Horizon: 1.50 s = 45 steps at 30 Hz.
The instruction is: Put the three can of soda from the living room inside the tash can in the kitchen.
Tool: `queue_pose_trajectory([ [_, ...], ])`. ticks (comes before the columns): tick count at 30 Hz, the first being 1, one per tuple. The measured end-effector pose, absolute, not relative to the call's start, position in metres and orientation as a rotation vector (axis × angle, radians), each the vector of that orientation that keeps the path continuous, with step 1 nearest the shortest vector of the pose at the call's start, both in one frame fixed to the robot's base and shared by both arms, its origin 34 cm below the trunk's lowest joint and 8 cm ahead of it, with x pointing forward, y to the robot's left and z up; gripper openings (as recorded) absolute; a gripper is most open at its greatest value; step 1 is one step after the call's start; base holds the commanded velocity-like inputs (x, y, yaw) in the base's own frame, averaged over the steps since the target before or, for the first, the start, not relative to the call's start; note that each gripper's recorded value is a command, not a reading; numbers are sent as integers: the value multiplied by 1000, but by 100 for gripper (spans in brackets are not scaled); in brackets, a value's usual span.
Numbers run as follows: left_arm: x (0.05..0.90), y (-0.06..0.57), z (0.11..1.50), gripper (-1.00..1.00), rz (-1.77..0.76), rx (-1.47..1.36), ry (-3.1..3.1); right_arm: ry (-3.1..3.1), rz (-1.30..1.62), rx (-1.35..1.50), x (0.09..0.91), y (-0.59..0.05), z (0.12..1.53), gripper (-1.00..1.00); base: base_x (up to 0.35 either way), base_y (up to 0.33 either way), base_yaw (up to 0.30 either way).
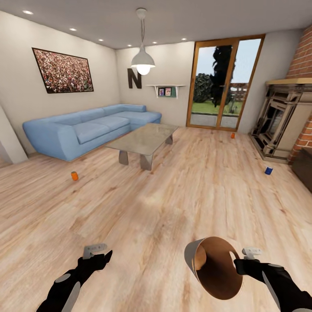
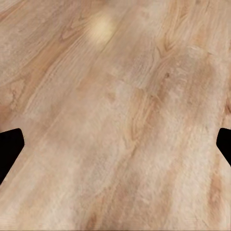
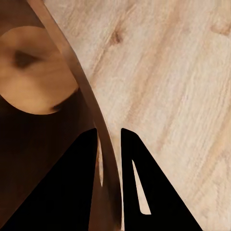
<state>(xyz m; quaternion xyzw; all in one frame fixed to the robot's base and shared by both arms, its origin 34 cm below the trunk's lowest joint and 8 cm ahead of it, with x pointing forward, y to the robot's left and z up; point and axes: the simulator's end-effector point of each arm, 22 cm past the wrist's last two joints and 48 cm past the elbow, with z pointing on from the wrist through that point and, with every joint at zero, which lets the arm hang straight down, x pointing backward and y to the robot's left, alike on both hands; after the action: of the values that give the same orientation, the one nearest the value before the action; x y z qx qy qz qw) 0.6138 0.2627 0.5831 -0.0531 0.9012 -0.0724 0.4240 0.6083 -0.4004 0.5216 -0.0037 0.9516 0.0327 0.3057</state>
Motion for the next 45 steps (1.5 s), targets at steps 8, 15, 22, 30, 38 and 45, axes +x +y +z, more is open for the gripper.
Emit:
queue_pose_trajectory([
  [8, 614, 262, 583, 100, -180, -132, 2254, 2520, 87, -15, 608, -398, 521, -100, 204, 276, 19],
  [15, 614, 263, 582, 100, -178, -132, 2257, 2522, 96, -11, 608, -395, 519, -100, 204, 276, 128],
  [22, 613, 263, 580, 100, -177, -131, 2261, 2527, 98, -11, 607, -394, 517, -100, 204, 276, 156],
  [30, 612, 263, 575, 100, -176, -132, 2270, 2536, 98, -12, 605, -393, 512, -100, 206, 275, 146],
  [38, 610, 263, 570, 100, -175, -133, 2280, 2546, 99, -12, 603, -394, 507, -100, 232, 256, 142],
  [45, 609, 263, 567, 100, -176, -134, 2287, 2553, 99, -12, 601, -394, 504, -100, 261, 231, 86],
])
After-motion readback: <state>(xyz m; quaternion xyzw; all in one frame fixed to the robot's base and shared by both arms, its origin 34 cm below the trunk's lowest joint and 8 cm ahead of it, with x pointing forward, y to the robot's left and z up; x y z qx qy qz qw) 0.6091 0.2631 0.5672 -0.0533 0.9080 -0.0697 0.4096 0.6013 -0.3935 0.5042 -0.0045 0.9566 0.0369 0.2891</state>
